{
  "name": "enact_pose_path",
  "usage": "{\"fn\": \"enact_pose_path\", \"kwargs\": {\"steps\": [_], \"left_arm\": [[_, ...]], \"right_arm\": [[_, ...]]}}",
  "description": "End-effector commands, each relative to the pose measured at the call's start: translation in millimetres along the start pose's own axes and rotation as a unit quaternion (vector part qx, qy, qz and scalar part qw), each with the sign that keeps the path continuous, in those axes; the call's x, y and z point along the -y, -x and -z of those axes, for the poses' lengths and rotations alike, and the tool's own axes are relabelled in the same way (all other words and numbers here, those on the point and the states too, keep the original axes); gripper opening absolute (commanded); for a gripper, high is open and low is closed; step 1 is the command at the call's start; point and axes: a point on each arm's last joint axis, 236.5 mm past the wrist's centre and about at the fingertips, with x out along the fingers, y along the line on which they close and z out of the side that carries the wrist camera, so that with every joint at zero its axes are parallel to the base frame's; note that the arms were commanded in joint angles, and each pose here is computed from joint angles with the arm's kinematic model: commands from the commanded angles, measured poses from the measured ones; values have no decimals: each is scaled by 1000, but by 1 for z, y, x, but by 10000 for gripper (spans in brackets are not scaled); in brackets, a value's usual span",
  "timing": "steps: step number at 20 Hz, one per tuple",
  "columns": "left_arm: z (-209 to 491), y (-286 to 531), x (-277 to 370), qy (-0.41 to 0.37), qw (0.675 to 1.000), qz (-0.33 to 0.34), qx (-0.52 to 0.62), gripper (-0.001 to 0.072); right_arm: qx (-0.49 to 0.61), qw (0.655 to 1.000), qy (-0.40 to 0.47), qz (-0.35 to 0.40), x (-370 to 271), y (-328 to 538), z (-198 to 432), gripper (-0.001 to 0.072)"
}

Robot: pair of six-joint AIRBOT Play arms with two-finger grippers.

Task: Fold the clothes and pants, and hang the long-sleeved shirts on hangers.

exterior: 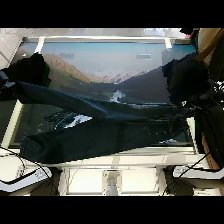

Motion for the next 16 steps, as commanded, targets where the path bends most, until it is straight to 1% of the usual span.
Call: {"fn": "enact_pose_path", "kwargs": {"steps": [1,5,7,10,12,13,14,16], "left_arm": [[2,0,-3,6,1000,-7,-6,21],[3,0,-3,6,1000,-7,-6,21],[3,0,-3,6,1000,-7,-6,21],[3,0,-3,6,1000,-6,-8,21],[3,0,-3,6,1000,-6,-8,21],[4,0,-4,5,1000,-9,-8,21],[5,0,-6,3,1000,-13,-10,21],[6,0,-7,3,1000,-13,-13,21]], "right_arm": [[13,1000,5,24,14,-6,-9,549],[19,999,9,38,20,-6,-12,549],[35,999,4,28,16,-7,-20,549],[31,999,-14,-36,-9,-25,-25,548],[3,997,-26,-77,-23,-42,-18,547],[-15,996,-28,-85,-24,-50,-12,546],[-24,996,-26,-86,-24,-54,-9,504],[-24,996,-8,-88,-24,-56,-8,324]]}}
